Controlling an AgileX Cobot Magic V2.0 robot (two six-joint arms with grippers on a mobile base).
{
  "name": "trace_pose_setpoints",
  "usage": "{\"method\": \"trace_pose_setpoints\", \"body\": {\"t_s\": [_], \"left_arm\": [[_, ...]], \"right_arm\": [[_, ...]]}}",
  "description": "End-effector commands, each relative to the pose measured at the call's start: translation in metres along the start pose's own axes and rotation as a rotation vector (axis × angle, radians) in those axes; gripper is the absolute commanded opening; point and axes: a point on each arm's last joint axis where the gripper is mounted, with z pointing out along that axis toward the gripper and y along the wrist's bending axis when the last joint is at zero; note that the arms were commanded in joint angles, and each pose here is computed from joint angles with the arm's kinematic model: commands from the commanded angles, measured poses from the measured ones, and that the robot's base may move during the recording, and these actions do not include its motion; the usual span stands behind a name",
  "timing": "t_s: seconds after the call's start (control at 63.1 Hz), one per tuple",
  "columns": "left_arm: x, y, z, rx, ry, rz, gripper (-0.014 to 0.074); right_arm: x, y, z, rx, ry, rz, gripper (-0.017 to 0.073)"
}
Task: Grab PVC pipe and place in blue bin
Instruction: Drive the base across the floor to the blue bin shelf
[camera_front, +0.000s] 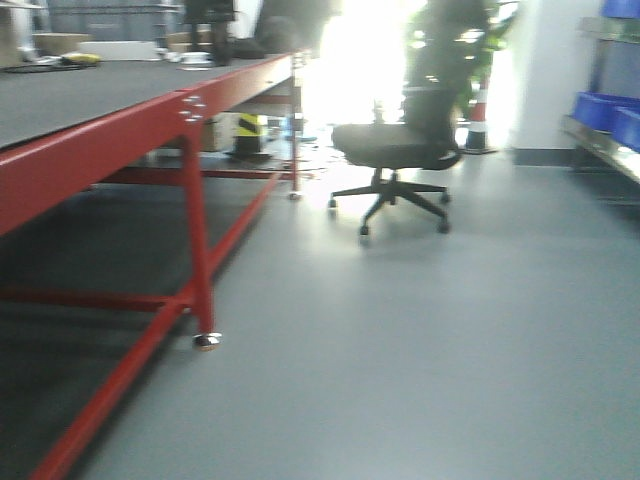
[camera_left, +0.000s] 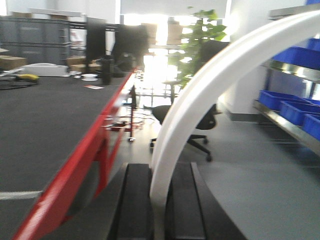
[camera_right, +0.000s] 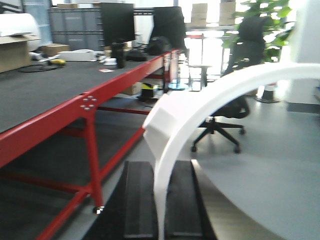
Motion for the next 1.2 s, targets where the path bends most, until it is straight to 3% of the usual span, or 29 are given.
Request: {"method": "trace_pose_setpoints", "body": {"t_s": [0.0,1.189], "left_arm": [[-0.0032,-0.0003,-0.0015,0.004,-0.032,-0.005,-0.0111],[-0.0032,-0.0003,-0.0015,0.004,-0.032,-0.005,-0.0111]], "right_arm": [[-0.0030,0.0005,-0.0018,-0.004,-0.029,-0.008,-0.0168],[-0.0030,0.0005,-0.0018,-0.004,-0.029,-0.008,-0.0168]]}}
